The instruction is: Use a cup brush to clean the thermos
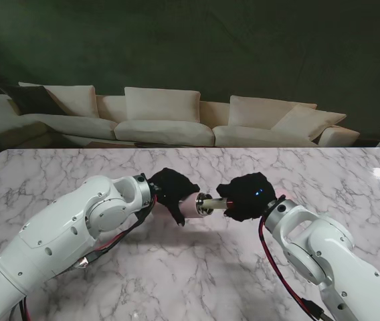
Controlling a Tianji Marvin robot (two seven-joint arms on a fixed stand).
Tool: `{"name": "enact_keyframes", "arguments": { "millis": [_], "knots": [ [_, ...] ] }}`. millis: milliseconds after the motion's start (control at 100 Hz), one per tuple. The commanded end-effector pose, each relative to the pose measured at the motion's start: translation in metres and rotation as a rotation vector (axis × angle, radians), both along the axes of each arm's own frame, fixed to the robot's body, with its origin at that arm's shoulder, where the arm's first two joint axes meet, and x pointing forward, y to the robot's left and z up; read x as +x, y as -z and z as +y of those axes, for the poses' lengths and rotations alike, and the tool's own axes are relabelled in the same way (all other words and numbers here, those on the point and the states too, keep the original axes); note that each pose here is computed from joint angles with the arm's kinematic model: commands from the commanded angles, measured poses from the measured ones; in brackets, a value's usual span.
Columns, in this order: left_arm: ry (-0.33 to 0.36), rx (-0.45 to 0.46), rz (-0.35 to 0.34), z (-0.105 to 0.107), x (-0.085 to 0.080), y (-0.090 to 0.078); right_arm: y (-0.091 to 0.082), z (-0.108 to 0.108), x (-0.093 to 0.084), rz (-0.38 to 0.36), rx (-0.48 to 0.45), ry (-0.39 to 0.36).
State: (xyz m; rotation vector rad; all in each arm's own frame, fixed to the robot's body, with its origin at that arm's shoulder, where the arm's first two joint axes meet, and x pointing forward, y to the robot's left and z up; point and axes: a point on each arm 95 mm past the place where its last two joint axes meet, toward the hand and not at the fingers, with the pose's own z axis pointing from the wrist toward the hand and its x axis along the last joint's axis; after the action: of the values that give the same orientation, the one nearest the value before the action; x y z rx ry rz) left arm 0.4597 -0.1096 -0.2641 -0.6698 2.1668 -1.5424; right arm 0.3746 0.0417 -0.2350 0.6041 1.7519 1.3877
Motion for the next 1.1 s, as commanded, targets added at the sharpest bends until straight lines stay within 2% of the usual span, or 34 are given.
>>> {"name": "enact_keyframes", "arguments": {
  "millis": [0, 230, 420, 690, 850, 1090],
  "knots": [
    [0.000, 0.005, 0.015, -0.001, -0.001, 0.002, -0.002, 0.003, 0.003, 0.006, 0.009, 0.014],
    [0.022, -0.015, 0.020, -0.010, -0.003, -0.001, 0.013, 0.017, 0.015, 0.065, 0.005, 0.025],
    [0.026, 0.000, 0.019, -0.006, -0.002, -0.001, 0.015, 0.020, 0.016, 0.082, 0.006, 0.028],
    [0.002, 0.030, 0.014, 0.008, 0.000, 0.004, 0.005, 0.006, 0.008, 0.066, 0.043, 0.045],
    [0.004, 0.036, 0.017, 0.010, 0.001, 0.006, 0.002, -0.002, 0.006, 0.065, 0.103, 0.046],
    [0.004, 0.032, 0.012, 0.010, 0.002, 0.004, -0.001, -0.017, 0.003, 0.062, 0.132, 0.046]
  ]
}}
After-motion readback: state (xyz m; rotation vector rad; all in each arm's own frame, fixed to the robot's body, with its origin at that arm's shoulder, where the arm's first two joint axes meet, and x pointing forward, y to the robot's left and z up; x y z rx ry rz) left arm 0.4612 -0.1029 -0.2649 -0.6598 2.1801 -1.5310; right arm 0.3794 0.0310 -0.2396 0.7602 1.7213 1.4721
